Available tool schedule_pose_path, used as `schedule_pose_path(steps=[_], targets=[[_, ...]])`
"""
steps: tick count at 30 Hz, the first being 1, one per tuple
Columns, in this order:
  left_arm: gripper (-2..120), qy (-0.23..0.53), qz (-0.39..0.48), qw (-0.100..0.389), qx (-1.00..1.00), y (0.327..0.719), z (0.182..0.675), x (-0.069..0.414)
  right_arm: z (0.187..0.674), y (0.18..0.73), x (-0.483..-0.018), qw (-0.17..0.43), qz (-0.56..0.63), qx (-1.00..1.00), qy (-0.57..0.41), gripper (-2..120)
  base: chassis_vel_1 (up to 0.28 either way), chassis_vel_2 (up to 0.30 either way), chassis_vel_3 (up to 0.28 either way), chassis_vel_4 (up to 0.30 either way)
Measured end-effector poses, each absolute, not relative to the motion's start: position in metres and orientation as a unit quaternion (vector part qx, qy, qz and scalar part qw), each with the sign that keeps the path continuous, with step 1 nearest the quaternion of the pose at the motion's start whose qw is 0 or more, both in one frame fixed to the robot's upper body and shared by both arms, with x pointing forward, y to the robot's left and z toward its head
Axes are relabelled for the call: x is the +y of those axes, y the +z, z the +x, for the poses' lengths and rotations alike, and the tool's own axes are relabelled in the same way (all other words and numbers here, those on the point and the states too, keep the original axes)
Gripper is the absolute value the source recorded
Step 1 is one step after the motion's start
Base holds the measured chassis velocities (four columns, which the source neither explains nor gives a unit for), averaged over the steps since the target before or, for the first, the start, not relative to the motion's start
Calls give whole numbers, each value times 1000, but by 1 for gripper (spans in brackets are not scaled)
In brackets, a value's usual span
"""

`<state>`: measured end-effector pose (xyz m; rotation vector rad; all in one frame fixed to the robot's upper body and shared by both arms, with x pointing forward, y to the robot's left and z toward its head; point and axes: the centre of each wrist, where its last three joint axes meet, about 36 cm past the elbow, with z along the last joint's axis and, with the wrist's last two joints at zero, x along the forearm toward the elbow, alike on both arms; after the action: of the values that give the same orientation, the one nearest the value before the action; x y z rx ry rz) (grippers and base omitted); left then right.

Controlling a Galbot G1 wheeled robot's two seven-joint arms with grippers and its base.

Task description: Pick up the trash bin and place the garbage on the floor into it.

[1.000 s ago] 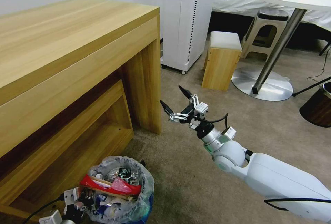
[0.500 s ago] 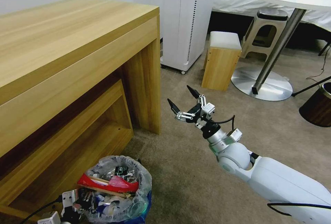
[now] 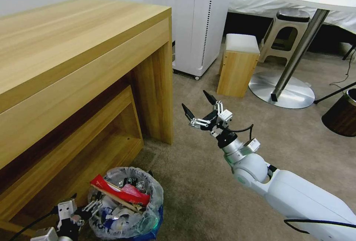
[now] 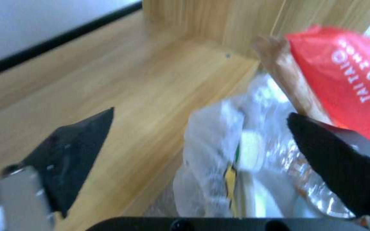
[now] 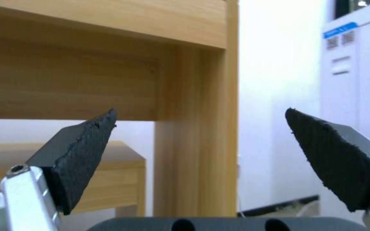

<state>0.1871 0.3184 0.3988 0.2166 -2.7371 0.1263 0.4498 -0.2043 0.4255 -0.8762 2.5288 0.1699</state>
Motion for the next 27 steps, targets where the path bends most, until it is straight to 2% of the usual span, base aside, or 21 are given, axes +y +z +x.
schedule_pose_path(steps=[4,11,17,19,23,27], targets=[[112,35,79,175,-981,410,187,314,453,430,-208,226,-282,930,64,100,0,0,0,0],[114,20,76,151,-985,426,186,306,460,439,-228,253,-212,942,64,100,0,0,0,0],[111,12,72,136,-988,435,186,302,457,453,-253,278,-161,945,60,100,0,0,0,0],[106,5,68,122,-990,442,186,298,455,463,-274,286,-120,950,42,100,0,0,0,0],[100,0,65,108,-992,449,186,293,446,473,-295,273,-44,961,15,100,0,0,0,0],[100,-12,63,94,-993,453,187,290,436,483,-312,260,38,965,4,100,0,0,0,0]])
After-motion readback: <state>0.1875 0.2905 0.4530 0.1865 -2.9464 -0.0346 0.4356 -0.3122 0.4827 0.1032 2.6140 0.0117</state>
